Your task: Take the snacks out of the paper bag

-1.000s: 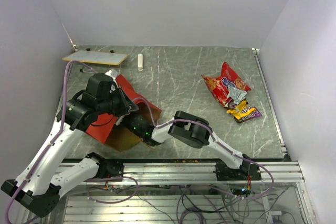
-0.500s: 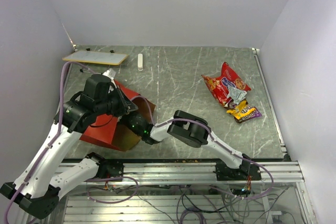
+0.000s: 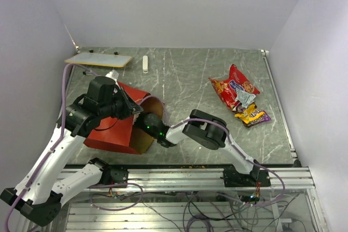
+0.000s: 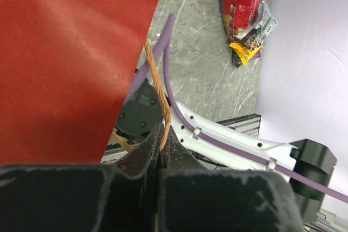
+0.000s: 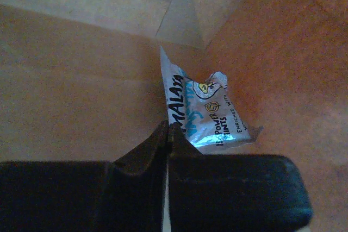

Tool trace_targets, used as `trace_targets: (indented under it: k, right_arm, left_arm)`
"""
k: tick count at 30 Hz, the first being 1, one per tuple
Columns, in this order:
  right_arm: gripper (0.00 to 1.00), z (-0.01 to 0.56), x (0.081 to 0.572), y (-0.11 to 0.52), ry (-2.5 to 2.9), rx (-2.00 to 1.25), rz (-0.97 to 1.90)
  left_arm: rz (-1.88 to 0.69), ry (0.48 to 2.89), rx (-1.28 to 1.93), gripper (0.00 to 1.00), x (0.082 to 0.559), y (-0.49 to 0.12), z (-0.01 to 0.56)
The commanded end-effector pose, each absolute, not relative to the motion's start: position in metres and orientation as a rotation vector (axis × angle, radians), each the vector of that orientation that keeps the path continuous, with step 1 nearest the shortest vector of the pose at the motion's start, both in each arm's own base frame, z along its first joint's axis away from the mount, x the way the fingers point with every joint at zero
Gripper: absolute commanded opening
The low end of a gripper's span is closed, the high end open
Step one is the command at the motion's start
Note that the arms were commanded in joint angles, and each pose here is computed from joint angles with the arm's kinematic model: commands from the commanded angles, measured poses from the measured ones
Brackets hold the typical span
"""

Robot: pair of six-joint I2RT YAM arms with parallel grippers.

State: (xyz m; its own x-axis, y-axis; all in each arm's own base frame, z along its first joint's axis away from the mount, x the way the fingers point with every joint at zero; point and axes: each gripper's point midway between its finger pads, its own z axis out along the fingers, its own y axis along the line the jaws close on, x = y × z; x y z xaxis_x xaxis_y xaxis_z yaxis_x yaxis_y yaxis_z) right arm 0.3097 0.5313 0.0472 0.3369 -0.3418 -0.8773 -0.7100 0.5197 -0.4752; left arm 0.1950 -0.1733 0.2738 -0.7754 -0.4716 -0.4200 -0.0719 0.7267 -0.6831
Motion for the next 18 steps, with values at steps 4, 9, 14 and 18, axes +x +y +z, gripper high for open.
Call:
trace_targets:
  k: [4, 9, 14, 18]
  right_arm:
    - [0.0, 0.076, 0.277, 0.511, 1.216, -1.063, 0.438]
    - [0.0, 0.077, 0.258, 0.497, 1.225, -1.092, 0.491]
    - [0.0, 0.079, 0.243, 0.482, 1.266, -1.09, 0.552]
    - [0.0, 0.077, 0.232, 0.467, 1.307, -1.095, 0.593]
  left_arm:
    - [-0.895, 2.281, -0.401, 0.07, 0.203, -0.174, 0.284]
    - [-0.893, 2.273, -0.397, 0.07, 0.207, -0.175, 0.284]
    - [-0.85, 2.291, -0.368, 0.07, 0.21, -0.173, 0.283]
    - [-0.847, 2.257, -0.367, 0.07, 0.21, -0.17, 0.287]
